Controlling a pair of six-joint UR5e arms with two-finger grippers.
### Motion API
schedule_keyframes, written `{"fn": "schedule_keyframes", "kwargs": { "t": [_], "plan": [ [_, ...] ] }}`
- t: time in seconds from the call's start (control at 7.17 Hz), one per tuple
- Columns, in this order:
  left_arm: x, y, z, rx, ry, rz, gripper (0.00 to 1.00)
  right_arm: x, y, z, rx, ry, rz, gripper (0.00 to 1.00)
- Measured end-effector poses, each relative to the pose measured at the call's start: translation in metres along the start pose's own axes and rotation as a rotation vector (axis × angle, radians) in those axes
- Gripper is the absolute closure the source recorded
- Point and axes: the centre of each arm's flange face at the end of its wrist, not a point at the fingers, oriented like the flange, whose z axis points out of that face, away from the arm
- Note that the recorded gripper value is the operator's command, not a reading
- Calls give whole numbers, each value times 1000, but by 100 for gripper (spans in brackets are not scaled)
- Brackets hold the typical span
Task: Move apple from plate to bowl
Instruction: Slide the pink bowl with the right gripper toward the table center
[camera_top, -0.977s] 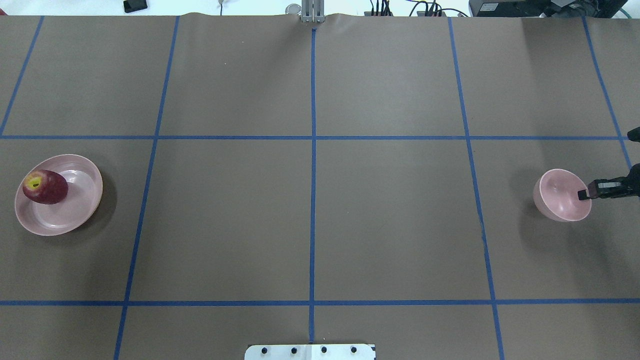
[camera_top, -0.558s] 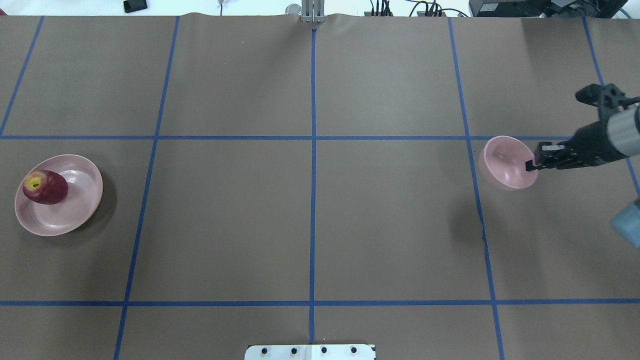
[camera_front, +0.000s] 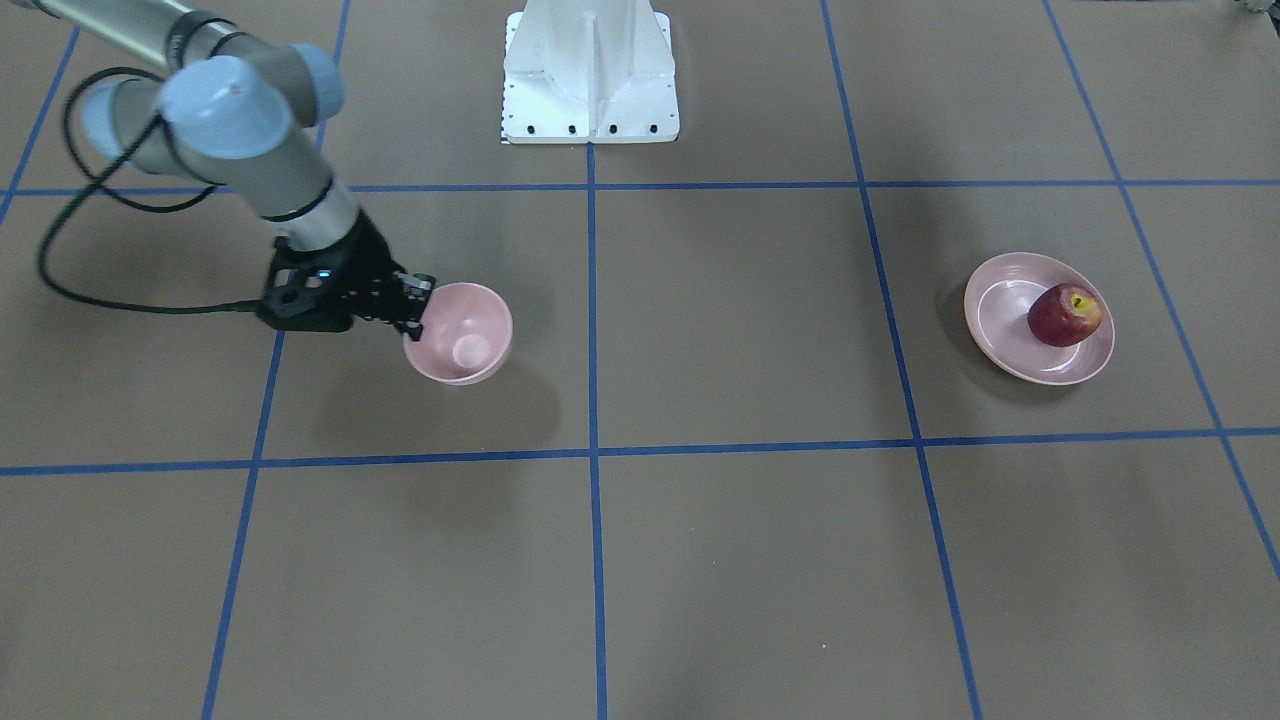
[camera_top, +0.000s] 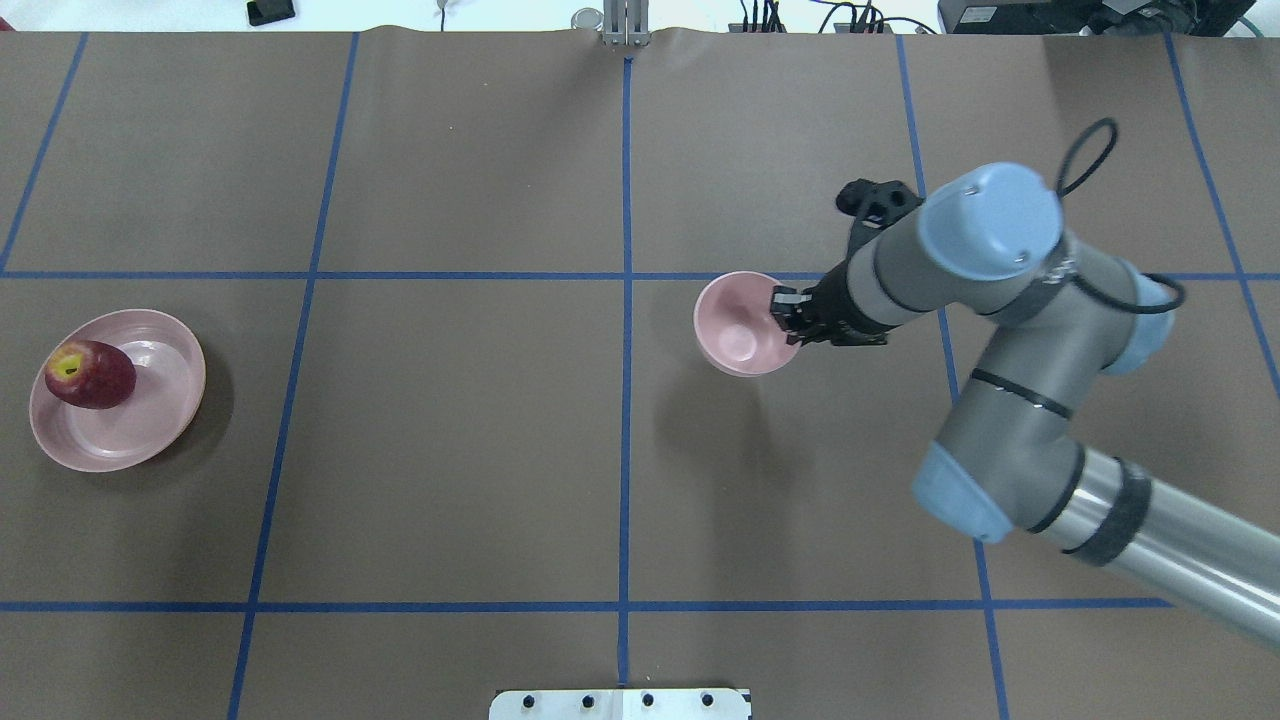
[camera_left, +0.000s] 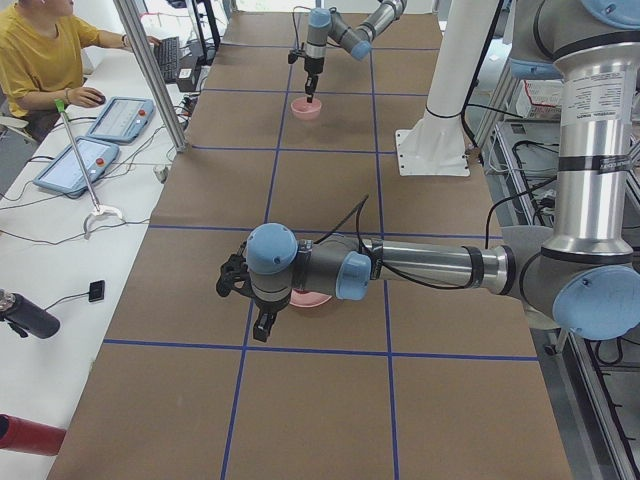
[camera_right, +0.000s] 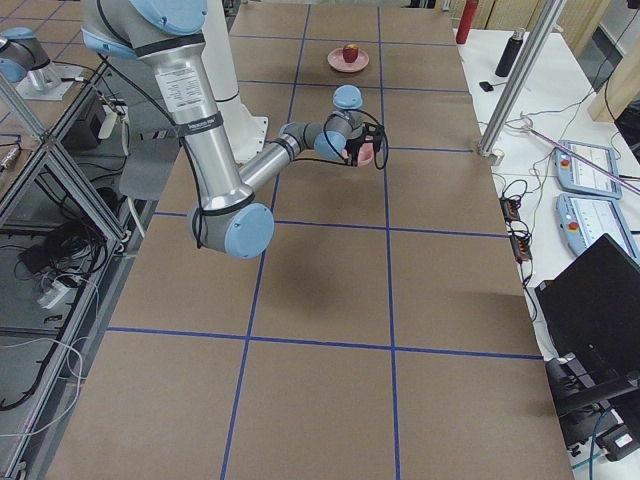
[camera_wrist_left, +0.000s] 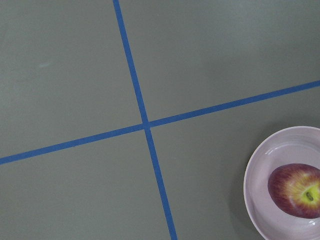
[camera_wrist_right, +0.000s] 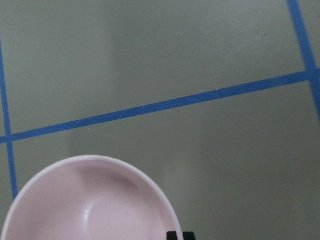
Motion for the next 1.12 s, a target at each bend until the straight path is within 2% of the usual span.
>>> {"fn": "schedule_keyframes", "kwargs": {
  "t": [0.14, 0.42, 0.56, 0.7, 0.98, 1.12],
  "plan": [
    [0, 0, 0, -1, 0, 0, 2, -48, 22, 19, 14, 18, 19, 100],
    [0, 0, 1, -2, 1, -1, 2, -87, 47, 37, 15, 27, 33, 100],
    [0, 0, 1, -2, 1, 0, 2, -91, 51, 42, 19, 32, 30, 12],
    [0, 0, 1, -1, 1, 0, 2, -92, 54, 45, 25, 33, 25, 0],
    [1, 0, 0, 1, 0, 2, 1, -92, 54, 45, 67, 32, 12, 0],
    [3, -3, -2, 6, -1, 9, 1, -93, 44, 34, 81, 18, 11, 0]
  ]
}}
